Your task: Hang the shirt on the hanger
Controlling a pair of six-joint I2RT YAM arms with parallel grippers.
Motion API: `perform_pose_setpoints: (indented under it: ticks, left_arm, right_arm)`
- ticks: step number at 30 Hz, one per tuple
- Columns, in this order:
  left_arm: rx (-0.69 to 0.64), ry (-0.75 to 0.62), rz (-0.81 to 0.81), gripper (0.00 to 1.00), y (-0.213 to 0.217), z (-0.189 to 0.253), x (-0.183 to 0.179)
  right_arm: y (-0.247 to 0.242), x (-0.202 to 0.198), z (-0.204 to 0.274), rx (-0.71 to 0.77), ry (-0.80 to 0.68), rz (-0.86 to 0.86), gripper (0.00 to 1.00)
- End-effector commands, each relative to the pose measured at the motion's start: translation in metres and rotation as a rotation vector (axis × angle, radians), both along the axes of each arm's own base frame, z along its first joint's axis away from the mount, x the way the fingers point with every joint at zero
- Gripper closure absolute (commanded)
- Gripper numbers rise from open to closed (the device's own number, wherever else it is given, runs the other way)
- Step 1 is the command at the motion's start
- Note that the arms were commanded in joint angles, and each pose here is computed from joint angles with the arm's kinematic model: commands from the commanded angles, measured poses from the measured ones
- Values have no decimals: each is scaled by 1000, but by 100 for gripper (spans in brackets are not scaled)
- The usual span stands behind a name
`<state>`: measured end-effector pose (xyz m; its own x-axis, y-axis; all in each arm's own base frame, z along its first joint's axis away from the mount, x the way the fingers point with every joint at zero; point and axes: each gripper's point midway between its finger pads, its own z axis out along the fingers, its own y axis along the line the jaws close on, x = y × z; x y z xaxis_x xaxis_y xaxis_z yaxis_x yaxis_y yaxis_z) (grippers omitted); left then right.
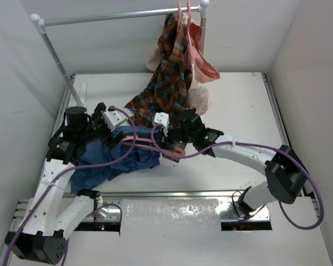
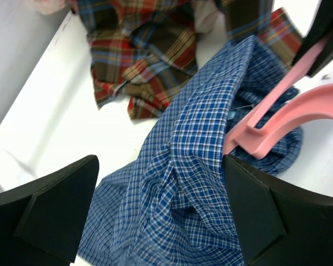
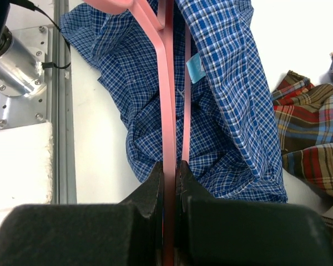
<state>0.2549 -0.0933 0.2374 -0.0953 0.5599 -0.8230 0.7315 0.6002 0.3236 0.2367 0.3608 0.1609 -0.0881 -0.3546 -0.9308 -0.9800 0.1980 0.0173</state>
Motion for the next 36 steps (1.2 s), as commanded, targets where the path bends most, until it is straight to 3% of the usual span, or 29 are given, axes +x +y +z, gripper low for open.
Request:
perform_pose_setpoints:
  ticks: [1,9,14,20,24,28,30,31,33,36]
  left_arm:
    - [23,-33,22,8,7,6,3]
    - [56,42,59,6,28,-18,17]
    - [113,0,174,8,49,-26,38]
    - [-4,-32,40,7,19,5,31]
    - [-54,-25,-81,7,5,21,8]
    - [-32,-75,-32,28,32,27,9]
    - [-52,-5,-66,28,37,16,-3]
    - [2,-38,-119,25,40,20,-4]
    - [15,53,-147,20,50,-1,-6]
    - [59,151,-123,15,70,-28,5]
  right_arm:
    - [11,21,35,117,-89,-36,100]
    - [5,29,30,107,-78,-62,100]
    - [6,32,27,106,-61,-66,100]
    - [6,35,25,102,-58,-70,100]
    - [3,38,25,114,-51,-81,100]
    - [4,40,24,122,-43,-79,100]
    - [5,39,23,123,-41,-71,100]
    - [4,39,22,122,-40,-71,100]
    - [4,39,22,124,-41,-70,100]
    - [4,37,22,127,-42,-65,100]
